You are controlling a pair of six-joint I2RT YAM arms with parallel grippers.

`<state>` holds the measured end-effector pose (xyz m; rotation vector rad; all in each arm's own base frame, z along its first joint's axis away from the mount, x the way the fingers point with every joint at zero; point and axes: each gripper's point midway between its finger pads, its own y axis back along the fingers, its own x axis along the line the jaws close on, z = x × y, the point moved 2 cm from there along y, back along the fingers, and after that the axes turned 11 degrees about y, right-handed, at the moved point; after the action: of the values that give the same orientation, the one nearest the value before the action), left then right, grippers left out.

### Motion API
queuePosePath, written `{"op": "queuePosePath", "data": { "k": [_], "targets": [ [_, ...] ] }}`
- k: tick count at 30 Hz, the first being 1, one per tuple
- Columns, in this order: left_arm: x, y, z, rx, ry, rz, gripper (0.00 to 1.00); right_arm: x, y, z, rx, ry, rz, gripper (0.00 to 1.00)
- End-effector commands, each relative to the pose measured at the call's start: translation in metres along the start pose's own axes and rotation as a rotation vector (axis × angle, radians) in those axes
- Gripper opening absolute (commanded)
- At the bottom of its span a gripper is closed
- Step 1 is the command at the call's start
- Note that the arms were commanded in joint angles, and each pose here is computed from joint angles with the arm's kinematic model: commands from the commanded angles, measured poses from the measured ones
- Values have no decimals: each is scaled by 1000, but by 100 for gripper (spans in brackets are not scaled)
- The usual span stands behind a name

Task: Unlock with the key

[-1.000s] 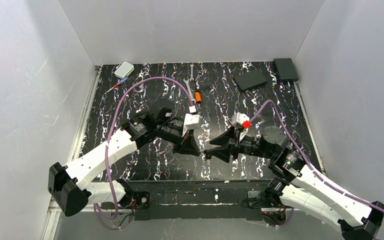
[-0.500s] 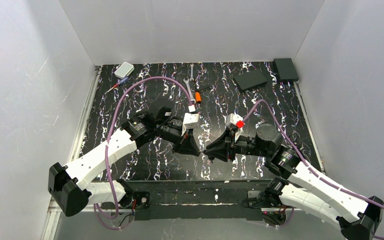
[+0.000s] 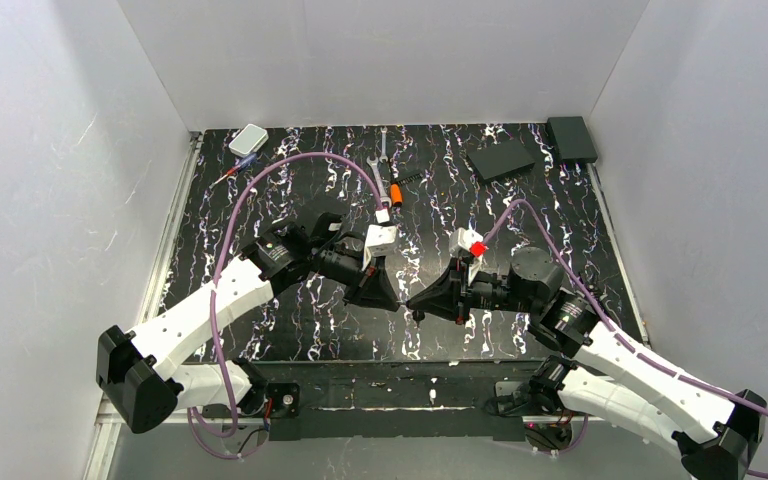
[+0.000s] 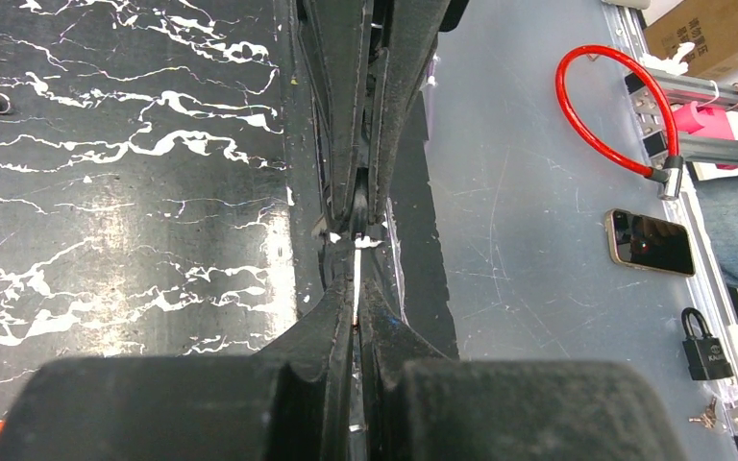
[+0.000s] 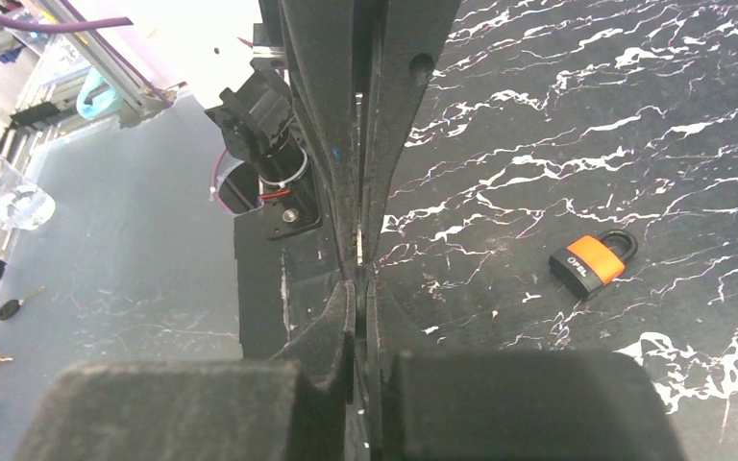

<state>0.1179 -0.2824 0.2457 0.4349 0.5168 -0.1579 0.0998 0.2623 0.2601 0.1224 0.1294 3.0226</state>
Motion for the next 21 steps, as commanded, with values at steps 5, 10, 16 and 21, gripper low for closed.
{"op": "queuePosePath", "data": {
  "k": [5, 10, 16, 21],
  "targets": [
    [-8, 7, 17, -44, -46, -10, 4, 5, 0, 20, -52, 37, 27, 1],
    [-2, 9, 14, -71, -89, 40, 50, 2, 4, 19, -49, 35, -8, 1],
    [7, 14, 8, -128, -206, 123, 76, -9, 13, 17, -46, 29, -119, 1],
    [31, 18, -3, -161, -314, 261, 84, -21, 22, 12, -33, 9, -229, 1]
  ]
}}
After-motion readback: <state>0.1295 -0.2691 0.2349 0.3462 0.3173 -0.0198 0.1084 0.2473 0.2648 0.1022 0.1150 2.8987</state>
